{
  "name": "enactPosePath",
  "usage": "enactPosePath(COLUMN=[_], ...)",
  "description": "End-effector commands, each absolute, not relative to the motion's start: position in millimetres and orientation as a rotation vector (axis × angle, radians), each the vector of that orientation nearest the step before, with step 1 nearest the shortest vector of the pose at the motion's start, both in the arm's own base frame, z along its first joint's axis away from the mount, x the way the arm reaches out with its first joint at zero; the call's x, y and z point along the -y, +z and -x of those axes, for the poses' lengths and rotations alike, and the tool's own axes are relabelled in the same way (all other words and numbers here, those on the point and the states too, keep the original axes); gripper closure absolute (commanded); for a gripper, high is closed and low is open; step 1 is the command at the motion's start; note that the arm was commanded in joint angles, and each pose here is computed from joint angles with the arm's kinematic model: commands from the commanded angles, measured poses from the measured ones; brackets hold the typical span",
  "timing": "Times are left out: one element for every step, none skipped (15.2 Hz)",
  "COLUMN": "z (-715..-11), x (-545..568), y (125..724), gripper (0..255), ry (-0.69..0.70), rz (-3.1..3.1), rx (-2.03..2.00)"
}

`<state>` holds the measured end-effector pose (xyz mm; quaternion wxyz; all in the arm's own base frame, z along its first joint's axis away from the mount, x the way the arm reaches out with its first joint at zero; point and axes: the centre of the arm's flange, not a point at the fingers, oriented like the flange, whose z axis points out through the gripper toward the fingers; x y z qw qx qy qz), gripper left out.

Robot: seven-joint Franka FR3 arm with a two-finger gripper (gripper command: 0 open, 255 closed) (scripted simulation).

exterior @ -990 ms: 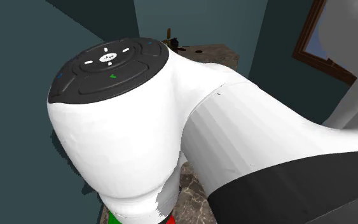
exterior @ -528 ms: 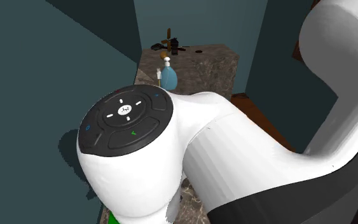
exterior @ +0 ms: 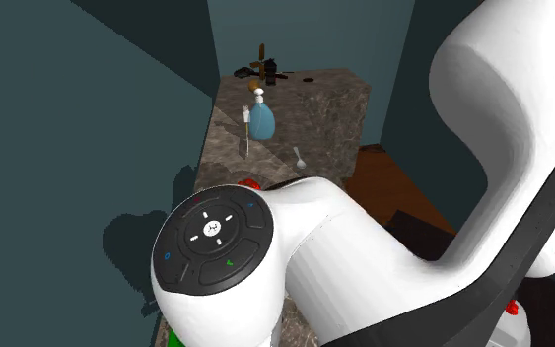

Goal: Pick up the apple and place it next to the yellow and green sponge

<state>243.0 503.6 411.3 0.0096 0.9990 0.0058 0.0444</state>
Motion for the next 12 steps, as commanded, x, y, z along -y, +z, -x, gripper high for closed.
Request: enactPosePath(z=[-243,-243,-243,-243,-243,-243,-243,-243,-243,-243,-243,-243], x=[-504,-504,-504,-504,-504,-504,-504,-504,-504,-504,-504,-504], y=[400,394,389,384,379,373,368,363,357,352,350,350], gripper=[255,255,255,255,255,255,255,255,255,255,255,255], ry=[0.139,0.139,0.139,0.139,0.139,0.139,0.139,0.139,0.139,0.139,0.139,0.139], rz=[-3.119,-3.119,-3.119,-3.119,-3.119,-3.119,-3.119,-3.119,-3.119,-3.119,-3.119,-3.120], rx=[-0.019,-0.019,-0.019,-0.019,-0.019,-0.019,-0.019,-0.019,-0.019,-0.019,-0.019,-0.019])
